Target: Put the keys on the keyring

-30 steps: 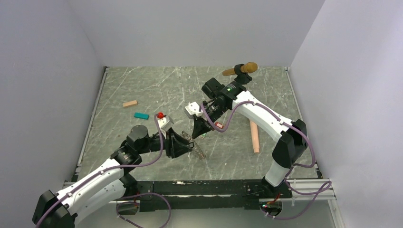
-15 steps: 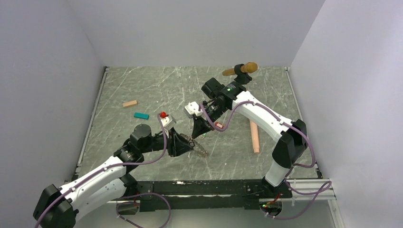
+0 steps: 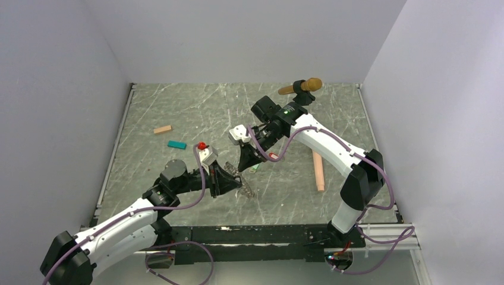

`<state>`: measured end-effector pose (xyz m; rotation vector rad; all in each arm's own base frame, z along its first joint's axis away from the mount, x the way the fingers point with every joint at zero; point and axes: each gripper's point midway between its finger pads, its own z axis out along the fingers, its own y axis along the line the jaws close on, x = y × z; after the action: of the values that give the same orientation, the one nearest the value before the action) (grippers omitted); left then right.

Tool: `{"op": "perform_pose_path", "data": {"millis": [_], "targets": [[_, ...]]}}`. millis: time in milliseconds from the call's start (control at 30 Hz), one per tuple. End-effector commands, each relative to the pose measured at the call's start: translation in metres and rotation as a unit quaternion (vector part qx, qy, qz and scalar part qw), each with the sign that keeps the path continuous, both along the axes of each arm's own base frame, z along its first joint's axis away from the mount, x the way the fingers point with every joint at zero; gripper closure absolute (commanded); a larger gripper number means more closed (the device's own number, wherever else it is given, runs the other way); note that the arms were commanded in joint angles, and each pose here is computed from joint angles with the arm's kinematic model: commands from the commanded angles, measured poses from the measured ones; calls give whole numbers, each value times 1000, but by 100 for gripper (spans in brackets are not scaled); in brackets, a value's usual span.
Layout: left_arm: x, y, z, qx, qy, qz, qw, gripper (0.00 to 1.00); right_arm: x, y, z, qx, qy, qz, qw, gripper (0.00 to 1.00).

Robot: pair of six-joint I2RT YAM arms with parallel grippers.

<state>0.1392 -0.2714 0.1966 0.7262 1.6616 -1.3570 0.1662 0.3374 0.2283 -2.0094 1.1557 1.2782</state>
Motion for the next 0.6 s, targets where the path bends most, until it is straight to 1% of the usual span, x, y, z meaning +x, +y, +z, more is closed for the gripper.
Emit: {"op": "perform_pose_path", "data": {"millis": [0, 33, 67, 167, 300, 467, 567], "targets": [[-4, -3, 15, -11, -25, -19, 999, 94, -1, 9, 18, 37, -2, 8, 999, 100], [-2, -3, 15, -7, -26, -15, 1000, 100, -2, 8, 18, 37, -3, 8, 999, 100], [-2, -2, 15, -2, -27, -13, 1000, 100, -2, 8, 18, 36, -3, 7, 999, 100], [-1, 2, 19, 5, -38, -3, 999, 100, -2, 7, 15, 32, -5, 6, 999, 100], [-3, 9, 21, 28, -43, 1, 999, 100, 2, 3, 7, 18, -26, 2, 999, 100], [-12, 14, 25, 54, -50, -20, 997, 100, 3, -3, -1, 1, -56, 4, 998, 100], [-17, 13, 22, 71, -40, -41, 996, 100, 2, -4, -3, -9, -73, 11, 997, 100]]}}
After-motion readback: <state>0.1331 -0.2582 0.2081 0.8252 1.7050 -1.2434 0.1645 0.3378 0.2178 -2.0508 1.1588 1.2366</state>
